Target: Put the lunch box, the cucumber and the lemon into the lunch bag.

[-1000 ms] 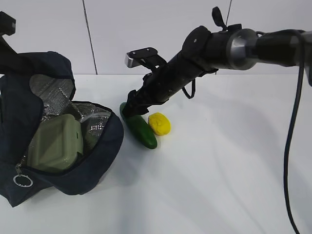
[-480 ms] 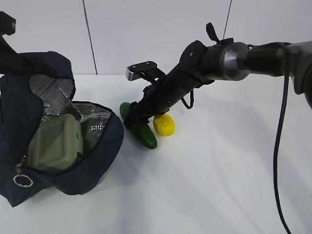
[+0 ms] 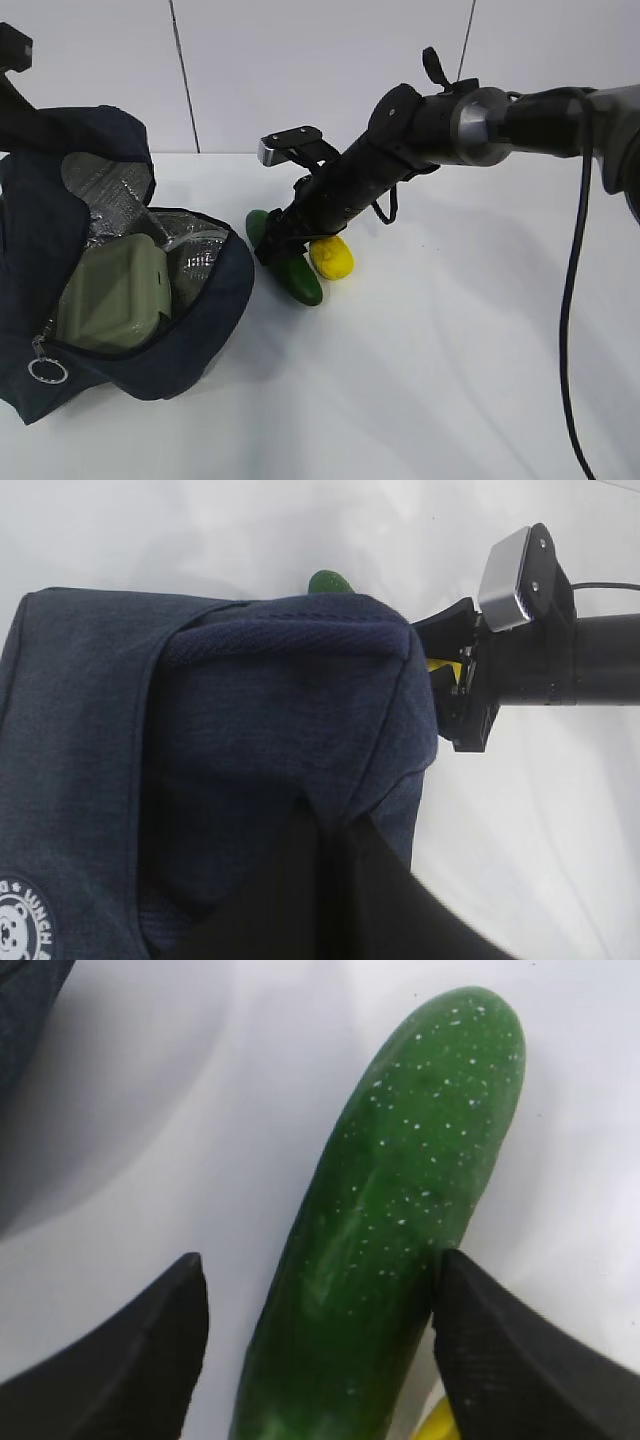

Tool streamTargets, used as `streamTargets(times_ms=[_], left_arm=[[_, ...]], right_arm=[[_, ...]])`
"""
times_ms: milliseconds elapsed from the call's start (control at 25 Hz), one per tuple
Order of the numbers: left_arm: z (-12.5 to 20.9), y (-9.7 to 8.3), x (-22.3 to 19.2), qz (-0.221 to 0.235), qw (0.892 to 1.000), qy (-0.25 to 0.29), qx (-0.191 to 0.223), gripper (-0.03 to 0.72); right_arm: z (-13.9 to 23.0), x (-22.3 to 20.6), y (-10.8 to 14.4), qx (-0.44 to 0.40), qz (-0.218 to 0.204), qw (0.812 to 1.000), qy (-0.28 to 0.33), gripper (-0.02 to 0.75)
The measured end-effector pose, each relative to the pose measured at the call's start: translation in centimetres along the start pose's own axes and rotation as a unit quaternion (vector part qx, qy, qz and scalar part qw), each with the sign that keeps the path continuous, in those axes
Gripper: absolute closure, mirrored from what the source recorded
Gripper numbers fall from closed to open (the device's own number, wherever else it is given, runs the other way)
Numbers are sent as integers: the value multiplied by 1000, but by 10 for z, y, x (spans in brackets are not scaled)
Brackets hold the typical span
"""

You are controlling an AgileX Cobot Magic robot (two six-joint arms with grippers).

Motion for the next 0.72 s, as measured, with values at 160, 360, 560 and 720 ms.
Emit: streamTargets(times_ms=[160,360,560,720], left_arm=[[0,0,0,1,1000,0,1,694],[0,0,0,1,1000,0,1,694],[0,0,0,1,1000,0,1,694],[0,0,0,1,1000,0,1,694]], right_arm=[[0,0,0,0,0,1000,0,227],[0,0,0,0,-1,1000,0,275],[0,0,0,0,-2,1000,1,349],[0,0,0,0,-2,1000,1,409]])
Point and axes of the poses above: a point on each arm's last joint axis where the gripper is mounted, x pointing back along that axis away from the gripper, y along the wrist's bending axis when the last joint is at zero, z = x × y, the point moved 4 cm from there along -x, pointing out along that axis toward the gripper, and after that the axes turned 8 degrees about x, right-handed, at the moved point
